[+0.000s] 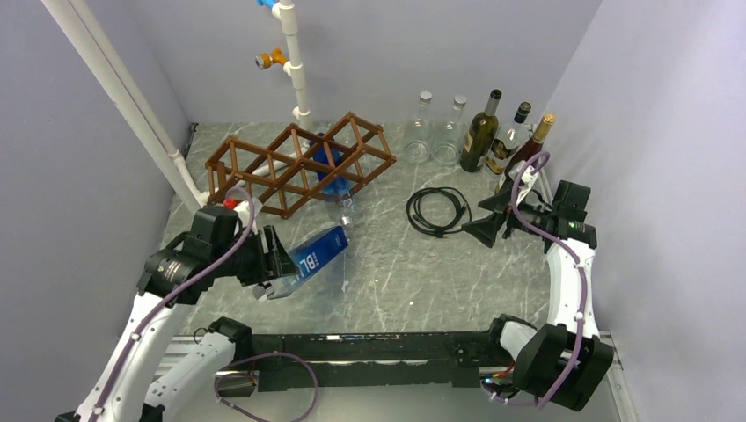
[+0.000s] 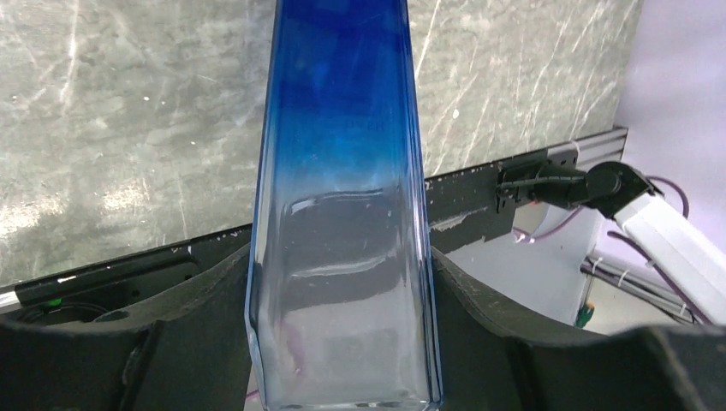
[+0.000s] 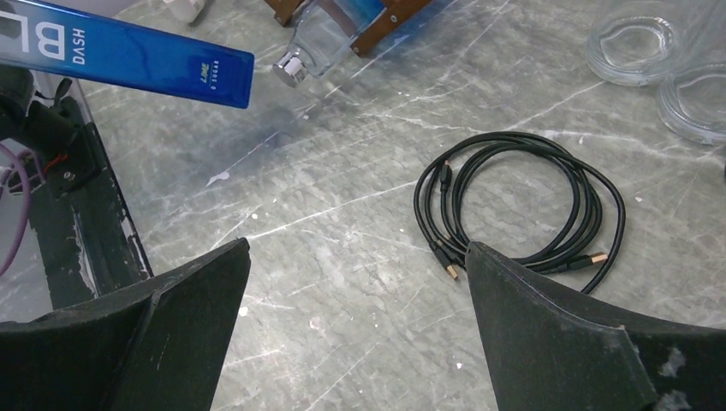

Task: Take the wine bottle off the wine rack
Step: Pick up the wine bottle from the wine rack.

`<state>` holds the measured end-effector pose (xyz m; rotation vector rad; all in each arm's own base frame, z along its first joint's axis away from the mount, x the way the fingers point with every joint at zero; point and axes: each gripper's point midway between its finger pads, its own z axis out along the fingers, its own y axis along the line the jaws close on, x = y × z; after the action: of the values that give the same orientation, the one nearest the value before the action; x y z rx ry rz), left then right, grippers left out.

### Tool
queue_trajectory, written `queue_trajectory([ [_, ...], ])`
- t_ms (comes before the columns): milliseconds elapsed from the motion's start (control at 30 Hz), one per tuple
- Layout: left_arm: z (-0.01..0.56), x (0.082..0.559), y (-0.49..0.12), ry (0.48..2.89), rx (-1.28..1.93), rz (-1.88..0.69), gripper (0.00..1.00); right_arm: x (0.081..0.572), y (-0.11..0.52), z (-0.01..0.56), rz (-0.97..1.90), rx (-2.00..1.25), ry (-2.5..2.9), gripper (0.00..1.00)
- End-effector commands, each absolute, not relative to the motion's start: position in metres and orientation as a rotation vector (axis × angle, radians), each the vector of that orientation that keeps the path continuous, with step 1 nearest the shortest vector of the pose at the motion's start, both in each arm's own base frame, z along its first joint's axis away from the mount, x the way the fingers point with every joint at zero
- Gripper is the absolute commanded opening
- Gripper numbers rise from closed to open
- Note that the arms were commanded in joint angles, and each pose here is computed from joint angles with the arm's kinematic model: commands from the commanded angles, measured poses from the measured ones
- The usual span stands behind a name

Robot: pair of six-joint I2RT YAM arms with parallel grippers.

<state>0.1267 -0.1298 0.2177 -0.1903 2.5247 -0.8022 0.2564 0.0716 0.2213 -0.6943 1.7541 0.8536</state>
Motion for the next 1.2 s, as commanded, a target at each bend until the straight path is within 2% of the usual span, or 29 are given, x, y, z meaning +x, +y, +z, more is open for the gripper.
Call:
queue_trajectory([
  [0,0.270,0.143,-0.155,2.327,0.013,-0.960,0.00,0.255,0.077,0.224,0.846,-0.769,1.710,1.00],
  [200,0.275,0.147,-0.163,2.336,0.072,-0.954,0.00,0.249,0.093,0.215,0.862,-0.875,1.708,1.00],
  [700,0.282,0.153,-0.198,2.399,0.327,-0.984,0.00,0.221,0.173,0.214,0.868,-1.468,1.386,1.00],
  [1167,0.290,0.170,-0.231,2.401,0.425,-1.037,0.00,0.222,0.231,0.225,0.861,-1.694,1.136,1.00],
])
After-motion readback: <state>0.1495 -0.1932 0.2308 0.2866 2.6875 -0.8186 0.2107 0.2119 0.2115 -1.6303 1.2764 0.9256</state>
